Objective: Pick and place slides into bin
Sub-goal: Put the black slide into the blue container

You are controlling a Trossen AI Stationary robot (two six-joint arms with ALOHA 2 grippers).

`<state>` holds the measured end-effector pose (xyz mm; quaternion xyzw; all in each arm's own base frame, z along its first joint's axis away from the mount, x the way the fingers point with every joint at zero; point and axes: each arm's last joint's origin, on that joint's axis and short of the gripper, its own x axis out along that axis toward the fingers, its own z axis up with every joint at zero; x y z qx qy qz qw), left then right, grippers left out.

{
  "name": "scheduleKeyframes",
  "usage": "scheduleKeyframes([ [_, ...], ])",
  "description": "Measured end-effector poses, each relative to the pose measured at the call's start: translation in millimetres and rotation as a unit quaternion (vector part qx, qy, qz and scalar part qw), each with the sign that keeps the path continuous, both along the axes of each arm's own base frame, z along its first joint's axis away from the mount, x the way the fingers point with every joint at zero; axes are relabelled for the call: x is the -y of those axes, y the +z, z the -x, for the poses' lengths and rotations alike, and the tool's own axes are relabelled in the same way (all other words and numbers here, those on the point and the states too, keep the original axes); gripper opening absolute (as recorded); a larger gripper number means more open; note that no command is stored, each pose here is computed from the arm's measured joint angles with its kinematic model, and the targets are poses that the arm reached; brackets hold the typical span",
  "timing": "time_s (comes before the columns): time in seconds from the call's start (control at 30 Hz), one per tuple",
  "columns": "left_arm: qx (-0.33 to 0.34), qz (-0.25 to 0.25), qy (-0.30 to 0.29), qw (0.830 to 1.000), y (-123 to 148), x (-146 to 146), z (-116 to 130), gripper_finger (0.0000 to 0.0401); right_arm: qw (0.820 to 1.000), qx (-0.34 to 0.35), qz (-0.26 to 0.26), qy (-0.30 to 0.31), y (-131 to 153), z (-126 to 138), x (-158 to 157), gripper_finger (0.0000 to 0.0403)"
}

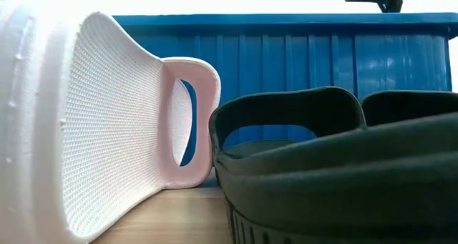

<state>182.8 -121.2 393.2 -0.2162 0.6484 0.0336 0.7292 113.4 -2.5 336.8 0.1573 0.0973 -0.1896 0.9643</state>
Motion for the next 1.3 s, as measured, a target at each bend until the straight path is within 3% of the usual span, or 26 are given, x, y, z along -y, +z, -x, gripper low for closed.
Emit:
scheduleKeyframes([
  [0.27, -0.052, -0.085, -0.025, 0.995, -44, 66, -5, 0.0198, 0.999, -0.033, 0.004, 0.001, -6, 2, 0, 0.0097],
  [0.67, -0.099, -0.238, -0.096, 0.962, -123, 130, 5, 0.0198, 0.998, -0.057, 0.006, 0.001, -10, 3, 0, 0.0097],
  [1.0, -0.08, -0.324, 0.004, 0.943, -162, 132, 42, 0.0198, 0.998, -0.063, 0.005, 0.0, -12, 3, 0, 0.0089],
  [1.3, -0.092, -0.359, -0.007, 0.929, -184, 123, 53, 0.0198, 0.998, -0.068, 0.006, 0.0, -13, 4, 0, 0.0086],
])
